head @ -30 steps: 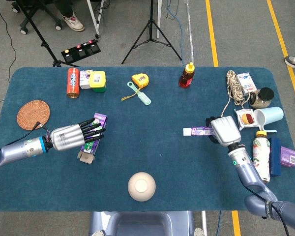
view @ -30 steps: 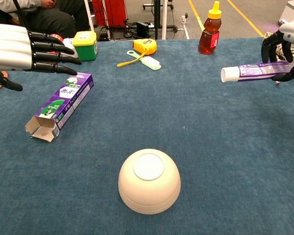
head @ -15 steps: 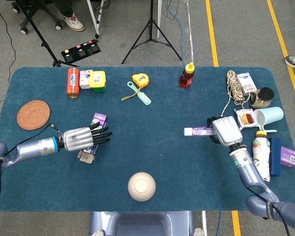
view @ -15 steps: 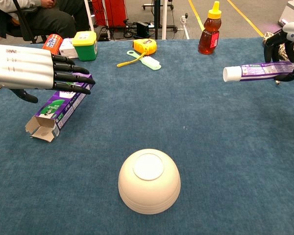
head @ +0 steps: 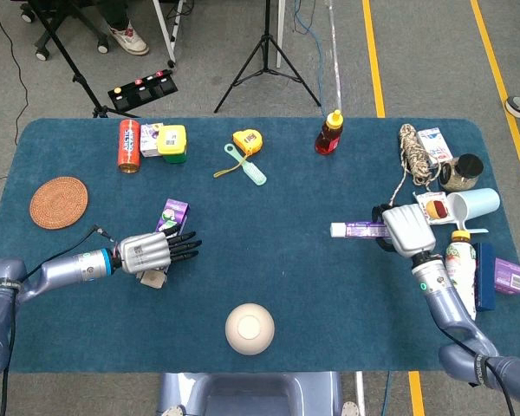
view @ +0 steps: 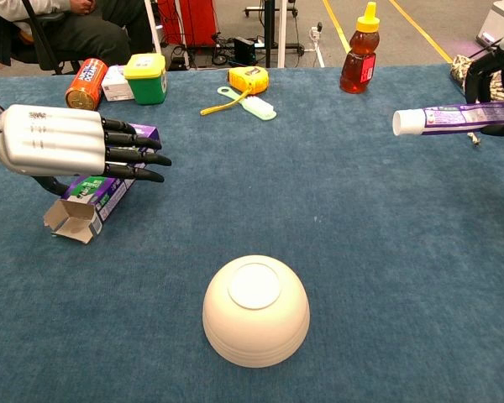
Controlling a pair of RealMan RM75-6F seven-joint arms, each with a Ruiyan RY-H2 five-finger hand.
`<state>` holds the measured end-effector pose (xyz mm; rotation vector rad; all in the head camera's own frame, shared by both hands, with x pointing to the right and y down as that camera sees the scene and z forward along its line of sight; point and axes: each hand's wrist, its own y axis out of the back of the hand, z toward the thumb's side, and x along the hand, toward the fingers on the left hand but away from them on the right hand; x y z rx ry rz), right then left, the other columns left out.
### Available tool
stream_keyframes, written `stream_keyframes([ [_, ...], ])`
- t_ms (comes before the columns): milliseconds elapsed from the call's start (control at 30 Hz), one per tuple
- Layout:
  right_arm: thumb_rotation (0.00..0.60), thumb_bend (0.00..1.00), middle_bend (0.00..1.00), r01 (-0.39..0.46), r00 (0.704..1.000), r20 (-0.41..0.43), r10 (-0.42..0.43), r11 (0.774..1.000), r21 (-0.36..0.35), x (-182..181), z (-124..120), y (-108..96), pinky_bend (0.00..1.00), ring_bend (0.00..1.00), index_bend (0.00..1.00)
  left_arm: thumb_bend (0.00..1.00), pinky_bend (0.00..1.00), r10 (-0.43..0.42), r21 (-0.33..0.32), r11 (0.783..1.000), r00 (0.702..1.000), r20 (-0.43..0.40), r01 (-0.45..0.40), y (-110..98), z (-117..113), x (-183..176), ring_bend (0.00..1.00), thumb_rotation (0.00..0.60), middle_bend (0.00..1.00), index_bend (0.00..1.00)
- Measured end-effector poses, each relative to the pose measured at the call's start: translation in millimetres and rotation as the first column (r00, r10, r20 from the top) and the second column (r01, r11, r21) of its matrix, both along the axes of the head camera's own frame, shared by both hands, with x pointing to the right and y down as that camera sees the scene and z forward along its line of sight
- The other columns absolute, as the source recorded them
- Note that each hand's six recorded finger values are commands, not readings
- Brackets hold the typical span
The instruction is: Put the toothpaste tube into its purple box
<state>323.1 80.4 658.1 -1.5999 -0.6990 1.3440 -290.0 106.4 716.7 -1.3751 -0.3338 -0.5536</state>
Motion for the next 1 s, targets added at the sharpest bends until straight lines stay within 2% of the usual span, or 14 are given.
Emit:
stream_keyframes([
  [167, 0.600, 0.52, 0.62, -0.001, 1.000, -0.001, 0.001, 1.000, 0.005, 1.6, -0.9, -0.7, 0.65, 0.59, 0.61, 0.03, 0.21, -0.033, -0.019, 0.999, 0.999, -0.021, 0.033, 2.6, 3.6, 8.6, 0.00, 0.600, 0.00, 0.00],
  [300, 0.600, 0.52, 0.62, -0.006, 1.000, 0.000, 0.006, 1.000, 0.009, 3.5, -2.1, -1.9, 0.65, 0.59, 0.61, 0.03, 0.21, -0.098, -0.050, 0.994, 0.994, -0.046, 0.096, 1.4, 5.4, 15.8, 0.00, 0.600, 0.00, 0.00],
  [500, 0.600, 0.52, 0.62, -0.013, 1.000, -0.004, 0.013, 1.000, 0.006, 7.6, -1.5, -2.4, 0.65, 0.59, 0.61, 0.03, 0.21, -0.245, -0.121, 0.965, 0.964, -0.106, 0.232, -5.1, 4.1, 28.5, 0.00, 0.600, 0.00, 0.00],
  [567, 0.600, 0.52, 0.62, -0.014, 1.000, -0.002, 0.014, 1.000, 0.004, 8.1, -1.0, -2.3, 0.65, 0.59, 0.61, 0.04, 0.21, -0.254, -0.115, 0.963, 0.963, -0.096, 0.242, -8.4, 4.8, 27.1, 0.00, 0.600, 0.00, 0.00],
  [733, 0.600, 0.52, 0.62, -0.014, 1.000, 0.002, 0.014, 1.000, 0.003, 7.5, -0.3, -2.5, 0.65, 0.59, 0.61, 0.05, 0.21, -0.225, -0.050, 0.973, 0.973, -0.039, 0.223, -20.8, 3.2, 14.9, 0.00, 0.600, 0.00, 0.00],
  [1000, 0.600, 0.52, 0.62, -0.012, 1.000, 0.004, 0.012, 1.000, 0.000, 4.7, 1.8, -2.0, 0.65, 0.59, 0.62, 0.06, 0.21, -0.242, -0.010, 0.970, 0.970, 0.022, 0.242, -35.4, 8.2, 8.1, 0.00, 0.600, 0.00, 0.00],
])
